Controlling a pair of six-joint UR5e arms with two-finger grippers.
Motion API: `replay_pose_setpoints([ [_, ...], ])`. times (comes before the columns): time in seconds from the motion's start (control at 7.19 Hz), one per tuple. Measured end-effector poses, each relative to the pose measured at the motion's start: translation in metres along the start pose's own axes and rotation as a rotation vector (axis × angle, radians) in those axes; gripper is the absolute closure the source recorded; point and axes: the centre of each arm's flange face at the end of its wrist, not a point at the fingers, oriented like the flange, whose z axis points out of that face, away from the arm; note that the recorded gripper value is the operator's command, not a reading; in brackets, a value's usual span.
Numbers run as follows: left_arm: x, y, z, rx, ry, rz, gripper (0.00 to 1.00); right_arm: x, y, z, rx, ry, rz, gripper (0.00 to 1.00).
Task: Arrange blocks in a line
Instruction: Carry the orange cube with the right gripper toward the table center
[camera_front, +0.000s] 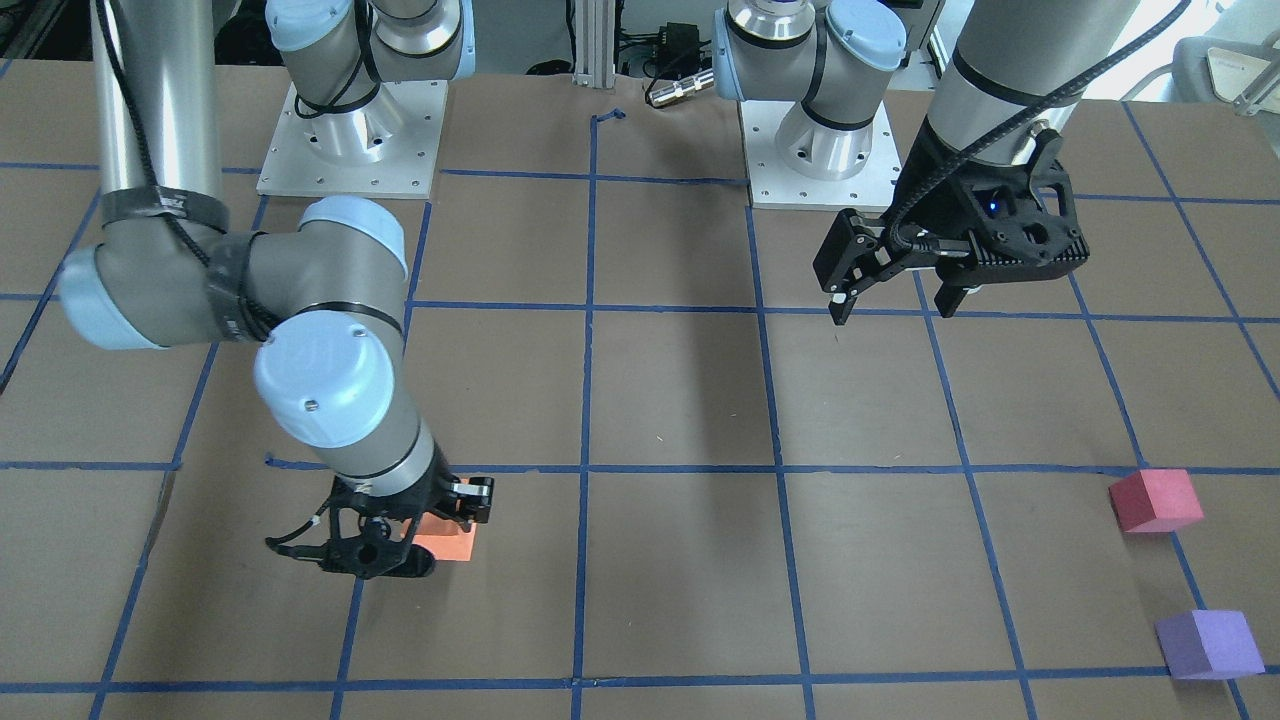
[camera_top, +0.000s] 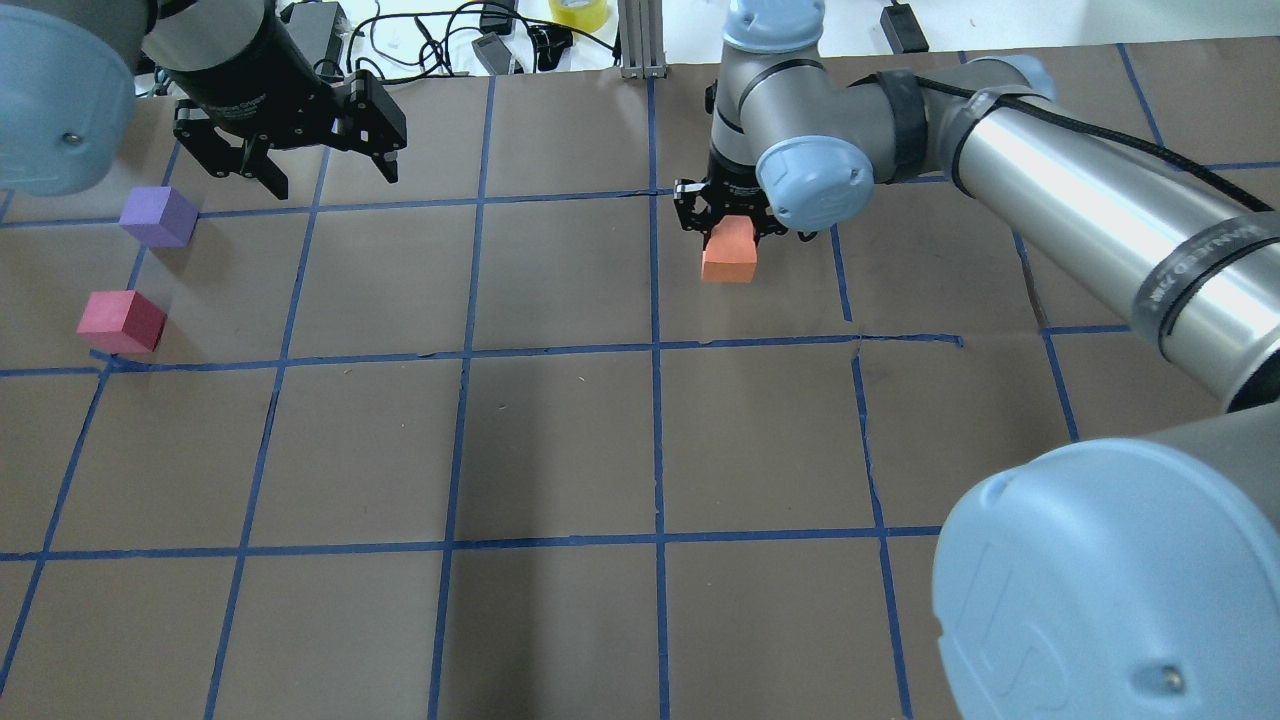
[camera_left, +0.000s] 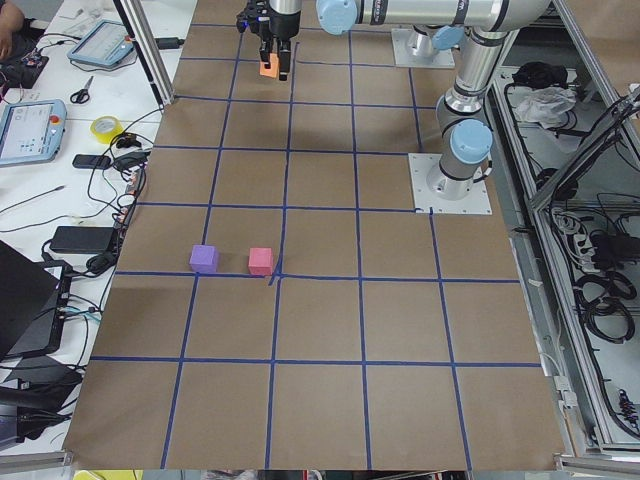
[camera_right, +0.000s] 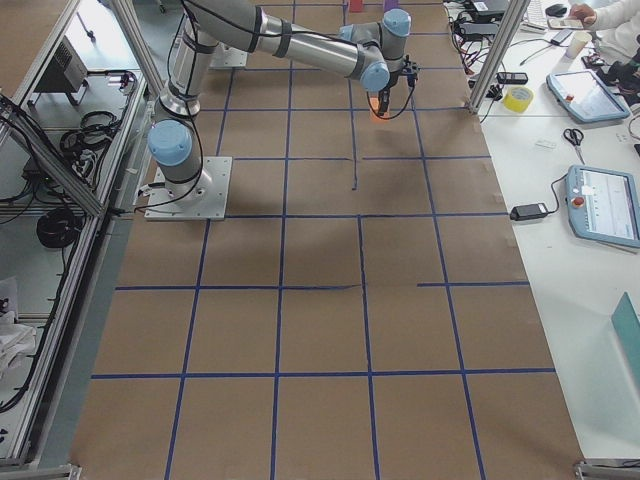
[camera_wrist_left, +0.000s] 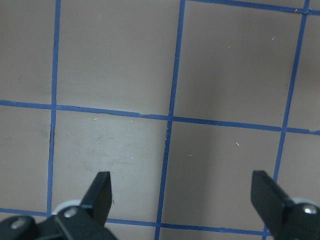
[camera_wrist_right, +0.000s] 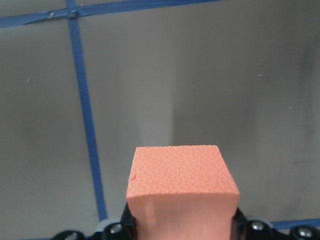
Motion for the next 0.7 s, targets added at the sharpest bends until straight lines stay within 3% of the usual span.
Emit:
replay_pose_setpoints([
  [0.28, 0.0, 0.0, 0.0, 0.003, 0.001, 0.0, 0.0, -0.062, 0.014, 0.017, 0.013, 0.003, -0.027, 0.94],
  [0.7, 0.0, 0.0, 0.0, 0.002, 0.001, 0.0, 0.0, -0.088, 0.019, 0.045, -0.007, 0.016, -0.13, 0.92],
])
